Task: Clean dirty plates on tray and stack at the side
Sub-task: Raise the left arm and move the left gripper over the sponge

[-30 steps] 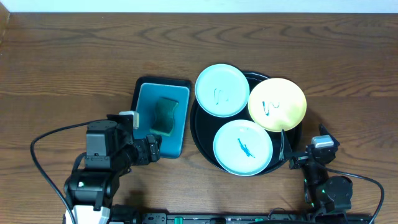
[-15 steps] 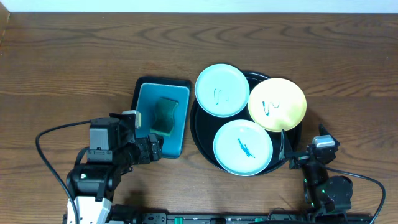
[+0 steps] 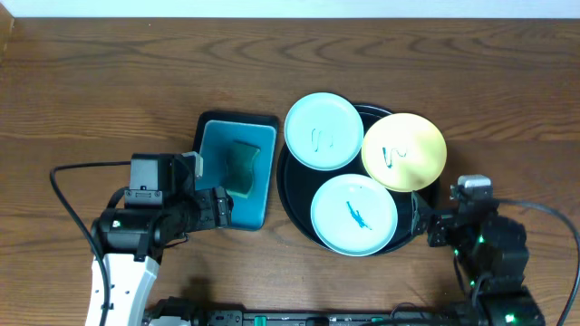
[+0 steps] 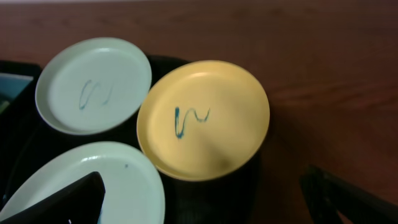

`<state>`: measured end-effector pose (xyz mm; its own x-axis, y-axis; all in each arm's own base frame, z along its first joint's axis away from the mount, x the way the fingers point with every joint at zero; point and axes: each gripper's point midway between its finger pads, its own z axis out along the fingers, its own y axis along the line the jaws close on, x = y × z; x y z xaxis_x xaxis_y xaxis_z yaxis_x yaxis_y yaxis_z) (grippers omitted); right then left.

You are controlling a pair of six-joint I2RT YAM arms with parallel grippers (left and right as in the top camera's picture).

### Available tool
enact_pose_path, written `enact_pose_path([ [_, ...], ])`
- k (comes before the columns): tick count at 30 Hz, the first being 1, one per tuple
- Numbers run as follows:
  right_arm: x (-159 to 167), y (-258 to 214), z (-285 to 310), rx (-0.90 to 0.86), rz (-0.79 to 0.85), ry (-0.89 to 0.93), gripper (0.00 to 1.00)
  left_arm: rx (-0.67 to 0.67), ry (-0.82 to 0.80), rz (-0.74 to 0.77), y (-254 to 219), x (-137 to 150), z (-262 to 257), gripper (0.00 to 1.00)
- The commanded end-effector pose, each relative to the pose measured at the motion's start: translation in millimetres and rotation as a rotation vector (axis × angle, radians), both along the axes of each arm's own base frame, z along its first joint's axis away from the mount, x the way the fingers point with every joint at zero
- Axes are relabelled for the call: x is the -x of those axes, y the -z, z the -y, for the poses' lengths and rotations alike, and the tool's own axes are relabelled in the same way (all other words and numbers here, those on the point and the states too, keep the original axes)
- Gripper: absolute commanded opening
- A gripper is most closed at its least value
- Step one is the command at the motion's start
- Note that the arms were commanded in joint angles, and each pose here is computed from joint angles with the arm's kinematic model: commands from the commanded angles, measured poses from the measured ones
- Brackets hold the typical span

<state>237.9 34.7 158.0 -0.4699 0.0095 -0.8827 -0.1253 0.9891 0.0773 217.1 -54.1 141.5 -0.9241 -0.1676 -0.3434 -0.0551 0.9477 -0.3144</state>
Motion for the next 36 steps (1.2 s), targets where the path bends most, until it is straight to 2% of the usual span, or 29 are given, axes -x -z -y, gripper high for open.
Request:
enact_pose_path([
  [1, -6.2, -20.0, -3.4, -0.028, -0.101, 0.008, 0.99, -0.031, -0.013, 0.046, -27.6, -9.7, -5.1, 0.84],
  [5, -3.9, -18.5, -3.7, -0.014, -0.243, 0.009, 0.99, -0.031, -0.016, 0.080, -46.2, -13.8, -5.4, 0.85],
  [9, -0.2, -14.9, -4.5, -0.002, -0.415, 0.009, 0.99, -0.036, -0.016, 0.050, -53.2, -4.2, -6.5, 0.85],
  [13, 2.0, -15.4, -9.4, -0.012, -0.494, -0.011, 0.99, -0.037, -0.016, 0.025, -50.8, 1.3, -6.7, 0.85],
  [16, 1.1, -19.1, -30.7, -0.095, -0.496, -0.106, 0.99, -0.036, -0.016, 0.031, -51.4, 0.0, -6.5, 0.84],
  [19, -4.4, -29.5, -46.0, -0.153, -0.453, -0.179, 0.99, -0.027, -0.016, 0.123, -62.1, -19.6, -4.9, 0.85],
  [23, -4.7, -27.8, -45.8, -0.152, -0.460, -0.177, 0.97, -0.042, -0.028, 0.204, -73.7, -42.4, -7.4, 0.84],
  [31, -4.0, -18.3, -45.5, -0.151, -0.507, -0.171, 0.90, -0.211, -0.029, 0.161, -83.8, -91.5, -30.1, 0.84],
  [36, -3.2, -8.7, -42.3, -0.136, -0.551, -0.153, 0.86, -0.246, -0.031, 0.066, -53.1, -111.8, -34.0, 0.84],
])
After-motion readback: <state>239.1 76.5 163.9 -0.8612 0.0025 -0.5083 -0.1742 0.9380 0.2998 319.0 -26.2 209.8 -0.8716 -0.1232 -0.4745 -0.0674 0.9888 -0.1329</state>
